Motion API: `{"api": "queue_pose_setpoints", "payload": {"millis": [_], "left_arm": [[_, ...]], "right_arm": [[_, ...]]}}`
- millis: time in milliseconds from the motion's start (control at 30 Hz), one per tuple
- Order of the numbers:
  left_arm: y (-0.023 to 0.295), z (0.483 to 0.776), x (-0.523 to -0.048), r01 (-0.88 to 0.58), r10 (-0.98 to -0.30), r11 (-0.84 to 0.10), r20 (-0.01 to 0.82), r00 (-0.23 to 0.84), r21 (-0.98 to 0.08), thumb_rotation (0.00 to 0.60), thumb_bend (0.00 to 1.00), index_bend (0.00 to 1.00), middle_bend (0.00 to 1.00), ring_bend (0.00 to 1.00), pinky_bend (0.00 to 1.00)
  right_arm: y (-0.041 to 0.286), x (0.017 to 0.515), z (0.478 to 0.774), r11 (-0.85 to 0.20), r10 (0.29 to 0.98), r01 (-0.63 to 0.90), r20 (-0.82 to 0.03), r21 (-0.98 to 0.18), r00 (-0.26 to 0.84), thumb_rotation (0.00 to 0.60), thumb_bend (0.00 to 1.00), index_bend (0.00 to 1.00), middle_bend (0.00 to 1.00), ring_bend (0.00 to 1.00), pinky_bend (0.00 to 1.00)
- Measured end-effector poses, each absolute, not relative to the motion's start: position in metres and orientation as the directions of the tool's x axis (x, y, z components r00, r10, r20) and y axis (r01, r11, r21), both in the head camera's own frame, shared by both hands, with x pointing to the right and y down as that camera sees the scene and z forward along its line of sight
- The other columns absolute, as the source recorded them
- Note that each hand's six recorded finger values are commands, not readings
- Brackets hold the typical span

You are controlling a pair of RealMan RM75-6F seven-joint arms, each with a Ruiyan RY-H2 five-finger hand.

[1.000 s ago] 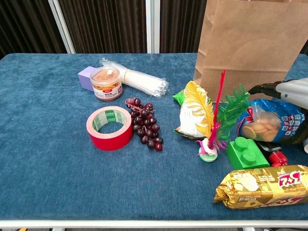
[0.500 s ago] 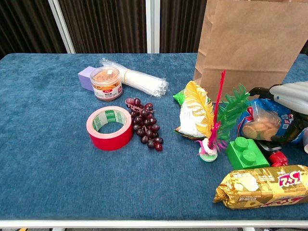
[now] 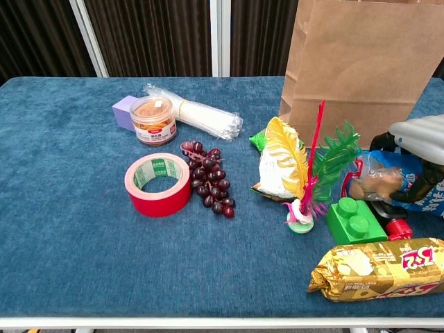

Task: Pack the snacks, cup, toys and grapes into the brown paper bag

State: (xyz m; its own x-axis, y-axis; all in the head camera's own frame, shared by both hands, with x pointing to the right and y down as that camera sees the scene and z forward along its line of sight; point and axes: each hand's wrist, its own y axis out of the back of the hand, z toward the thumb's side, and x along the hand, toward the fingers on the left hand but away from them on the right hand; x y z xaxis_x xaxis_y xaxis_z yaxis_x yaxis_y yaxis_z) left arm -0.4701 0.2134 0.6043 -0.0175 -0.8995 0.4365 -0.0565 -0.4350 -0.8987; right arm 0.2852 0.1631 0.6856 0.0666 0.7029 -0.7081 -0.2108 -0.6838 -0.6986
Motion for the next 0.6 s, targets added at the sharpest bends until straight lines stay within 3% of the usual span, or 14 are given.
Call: {"api": "queue_pose_setpoints", "payload": {"millis": [367,600], "left_arm": [[0.209,0.604,-0.465,-0.063,-0.902,-0.43,0.431,-0.005,-0.901,0.6,0.23,0.14,0.13,0.03,0.17],[0.209,0.602,-0.459,-0.067,-0.903,-0.429,0.43,0.01,-0.901,0.6,0.23,0.14,0.13,0.03,0.17]], "right_arm": [[0.135,0.275,0.643,-0.583,0.785,-0.168,-0.605,-0.795,0.133,0.6,0.29,0.66,0.56,0.58,0.75],[0.107,0.245,0.581,-0.498,0.835,-0.091,-0.505,-0.862,0.219,0.6,0.29,0.66,0.56,0.58,0.75]]}}
